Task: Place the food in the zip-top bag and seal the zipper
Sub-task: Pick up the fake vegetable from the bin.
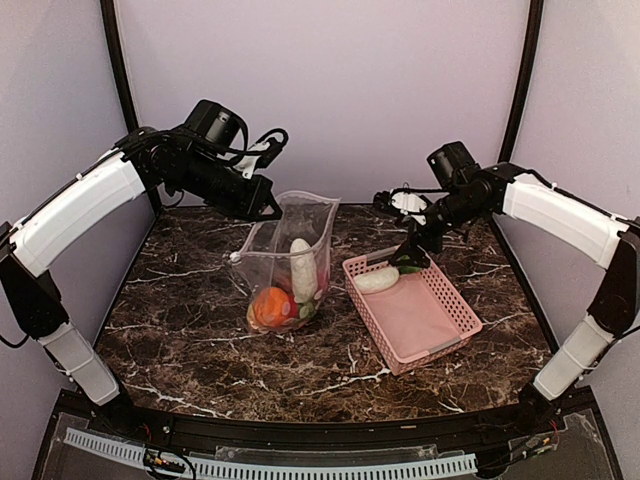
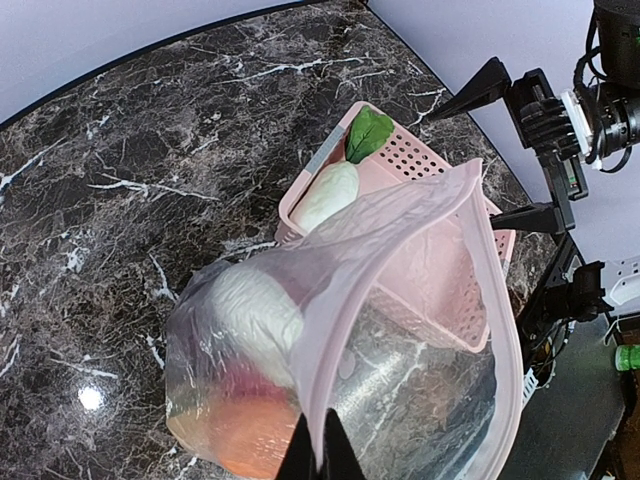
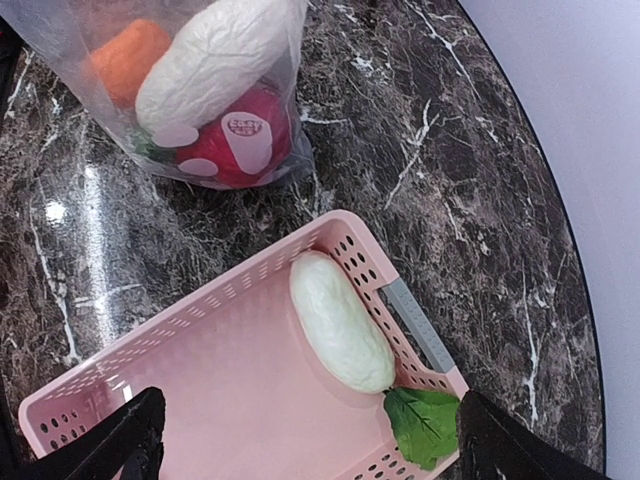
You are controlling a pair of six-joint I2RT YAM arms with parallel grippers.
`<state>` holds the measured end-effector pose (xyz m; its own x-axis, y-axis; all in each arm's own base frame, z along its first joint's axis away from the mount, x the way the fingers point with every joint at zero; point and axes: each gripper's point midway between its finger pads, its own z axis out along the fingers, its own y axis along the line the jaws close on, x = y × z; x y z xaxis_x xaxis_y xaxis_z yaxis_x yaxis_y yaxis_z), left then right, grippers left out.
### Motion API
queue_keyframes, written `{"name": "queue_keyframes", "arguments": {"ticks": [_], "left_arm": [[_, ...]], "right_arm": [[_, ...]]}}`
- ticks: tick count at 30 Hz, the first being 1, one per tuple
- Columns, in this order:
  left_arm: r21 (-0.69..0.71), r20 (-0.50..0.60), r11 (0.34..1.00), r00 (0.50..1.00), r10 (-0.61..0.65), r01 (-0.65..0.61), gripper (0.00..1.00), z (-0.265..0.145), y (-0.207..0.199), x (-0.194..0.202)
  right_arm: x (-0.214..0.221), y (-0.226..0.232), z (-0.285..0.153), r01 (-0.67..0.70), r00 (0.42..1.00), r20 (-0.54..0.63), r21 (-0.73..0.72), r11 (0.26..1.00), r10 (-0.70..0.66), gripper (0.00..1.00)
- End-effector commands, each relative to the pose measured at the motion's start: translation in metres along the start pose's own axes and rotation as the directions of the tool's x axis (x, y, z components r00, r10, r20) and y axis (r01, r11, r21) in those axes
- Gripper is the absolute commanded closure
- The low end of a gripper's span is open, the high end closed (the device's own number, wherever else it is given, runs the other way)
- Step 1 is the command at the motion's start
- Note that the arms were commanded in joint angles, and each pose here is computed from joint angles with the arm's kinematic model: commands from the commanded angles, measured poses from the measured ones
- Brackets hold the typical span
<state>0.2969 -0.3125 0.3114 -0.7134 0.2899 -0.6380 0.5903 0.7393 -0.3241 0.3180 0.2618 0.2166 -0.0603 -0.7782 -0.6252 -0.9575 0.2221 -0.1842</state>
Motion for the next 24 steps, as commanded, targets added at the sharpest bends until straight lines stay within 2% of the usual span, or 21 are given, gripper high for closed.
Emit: {"name": "queue_keyframes", "arguments": {"ticks": [1,4,7,10,12,15,18,24], "left_arm": [[0.001,0.012,1.0,1.0,0.006,-0.006,0.99,-0.013,-0.002,0.003],[0.0,0.01,1.0,1.0,0.007,-0.007,0.99,-0.013,-0.002,0.005],[0.001,0.012,1.0,1.0,0.007,-0.007,0.99,-0.013,-0.002,0.005],[0.001,0.015,1.0,1.0,0.008,-0.008,0.99,-0.013,-0.001,0.005],[0.001,0.013,1.0,1.0,0.006,-0.006,0.99,-0.013,-0.001,0.007],[-0.002,0.012,1.0,1.0,0.006,-0.006,0.99,-0.013,0.0,0.008],[-0.005,0.014,1.0,1.0,0.006,-0.006,0.99,-0.013,0.001,0.009],[0.005,0.007,1.0,1.0,0.003,-0.003,0.99,-0.011,-0.001,0.01]], "right_arm": [[-0.036,0.01,-0.02,0.011,0.988,0.152,-0.038,0.999,-0.005,0.01],[-0.043,0.019,-0.023,0.009,0.984,0.179,-0.088,0.996,0.007,0.01],[-0.03,0.011,-0.01,0.003,0.992,0.123,-0.034,0.999,0.002,0.01],[-0.014,0.013,0.003,0.062,0.996,0.058,-0.009,0.998,-0.061,0.01],[-0.011,-0.005,0.006,0.07,0.997,0.027,0.117,0.991,-0.074,0.01],[-0.018,-0.032,-0.005,0.067,0.995,0.05,0.292,0.954,-0.086,0.01],[-0.019,-0.051,-0.007,0.033,0.998,0.033,0.358,0.933,-0.048,0.01],[0.007,-0.021,0.045,0.111,0.991,0.054,0.128,0.985,-0.119,0.03]]}}
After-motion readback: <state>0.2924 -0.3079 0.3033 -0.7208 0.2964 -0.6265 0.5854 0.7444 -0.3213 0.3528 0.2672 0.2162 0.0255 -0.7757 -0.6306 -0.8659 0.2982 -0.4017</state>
